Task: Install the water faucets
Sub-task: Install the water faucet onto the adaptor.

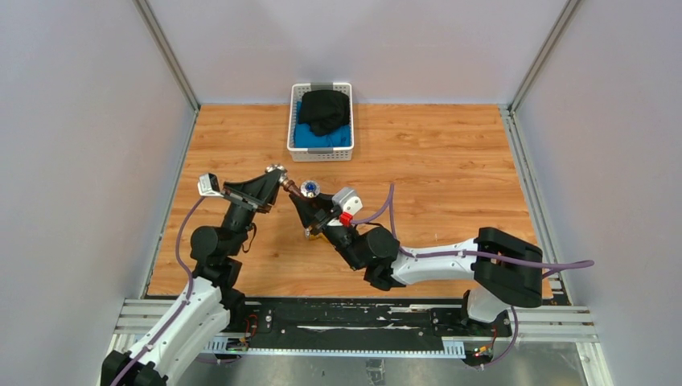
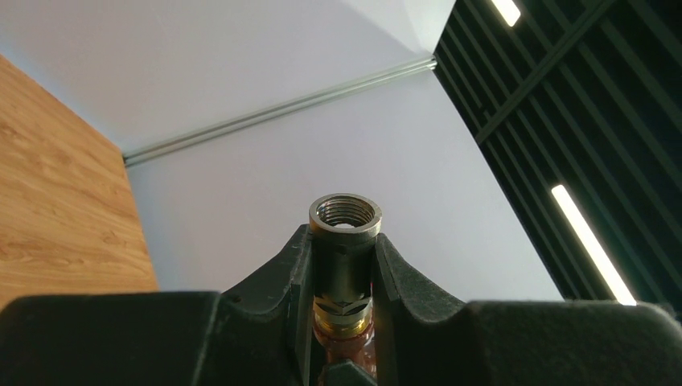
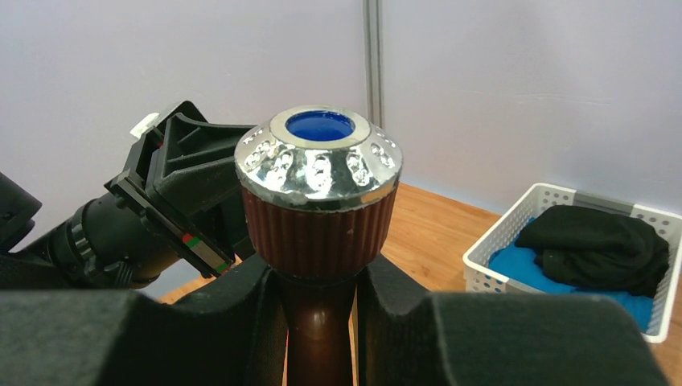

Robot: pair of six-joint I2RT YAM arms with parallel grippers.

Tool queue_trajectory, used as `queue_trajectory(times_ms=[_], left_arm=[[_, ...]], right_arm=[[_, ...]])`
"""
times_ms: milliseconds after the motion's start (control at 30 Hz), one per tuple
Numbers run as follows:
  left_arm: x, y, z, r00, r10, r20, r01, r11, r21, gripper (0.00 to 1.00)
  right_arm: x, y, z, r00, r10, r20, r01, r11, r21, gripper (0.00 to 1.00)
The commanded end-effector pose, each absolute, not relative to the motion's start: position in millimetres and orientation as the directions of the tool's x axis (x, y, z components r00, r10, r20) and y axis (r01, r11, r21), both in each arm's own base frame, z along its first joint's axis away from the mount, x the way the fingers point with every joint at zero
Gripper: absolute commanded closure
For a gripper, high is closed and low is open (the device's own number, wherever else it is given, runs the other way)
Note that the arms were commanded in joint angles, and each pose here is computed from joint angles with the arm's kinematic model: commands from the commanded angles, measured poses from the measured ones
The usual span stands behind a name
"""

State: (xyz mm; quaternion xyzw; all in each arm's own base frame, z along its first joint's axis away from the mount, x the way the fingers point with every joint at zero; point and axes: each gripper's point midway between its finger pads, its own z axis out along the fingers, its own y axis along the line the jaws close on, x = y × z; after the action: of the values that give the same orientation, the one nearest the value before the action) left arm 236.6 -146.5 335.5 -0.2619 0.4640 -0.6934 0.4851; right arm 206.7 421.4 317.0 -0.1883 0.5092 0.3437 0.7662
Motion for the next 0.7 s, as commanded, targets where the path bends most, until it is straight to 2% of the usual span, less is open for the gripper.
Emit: queue_trajectory(times_ms=[0, 167, 333, 433, 667], left_arm=[[214.1, -145.6, 365.2, -0.399, -0.911, -0.105, 0.544, -0.143, -0.827, 1.00], [212.7, -149.7, 366.0, -0.384, -0.916, -0.114, 0.552, -0.129, -0.824, 1.00], [215.6, -156.4, 362.9, -0.384, -0.918, -0.103, 0.522, -0.123, -0.844, 1.00], [217.7, -157.5, 360.7, -0.377, -0.922, -0.092, 0.510, -0.123, -0.851, 1.00], [213.8, -158.4, 361.5, -0.341, -0.926, -0.164, 0.555, -0.057, -0.830, 1.00]], right_arm=[[235.2, 403.0, 327.6, 0.218, 0.442, -0.870, -0.646, 0.734, 0.212, 1.00], [236.8, 411.0, 333.4, 0.220, 0.454, -0.864, -0.650, 0.728, 0.217, 1.00], [243.0, 413.5, 334.5, 0.305, 0.354, -0.884, -0.584, 0.803, 0.120, 1.00], [246.6, 413.0, 332.6, 0.313, 0.342, -0.886, -0.559, 0.821, 0.119, 1.00], [238.3, 428.5, 331.4, 0.188, 0.463, -0.866, -0.683, 0.695, 0.223, 1.00]])
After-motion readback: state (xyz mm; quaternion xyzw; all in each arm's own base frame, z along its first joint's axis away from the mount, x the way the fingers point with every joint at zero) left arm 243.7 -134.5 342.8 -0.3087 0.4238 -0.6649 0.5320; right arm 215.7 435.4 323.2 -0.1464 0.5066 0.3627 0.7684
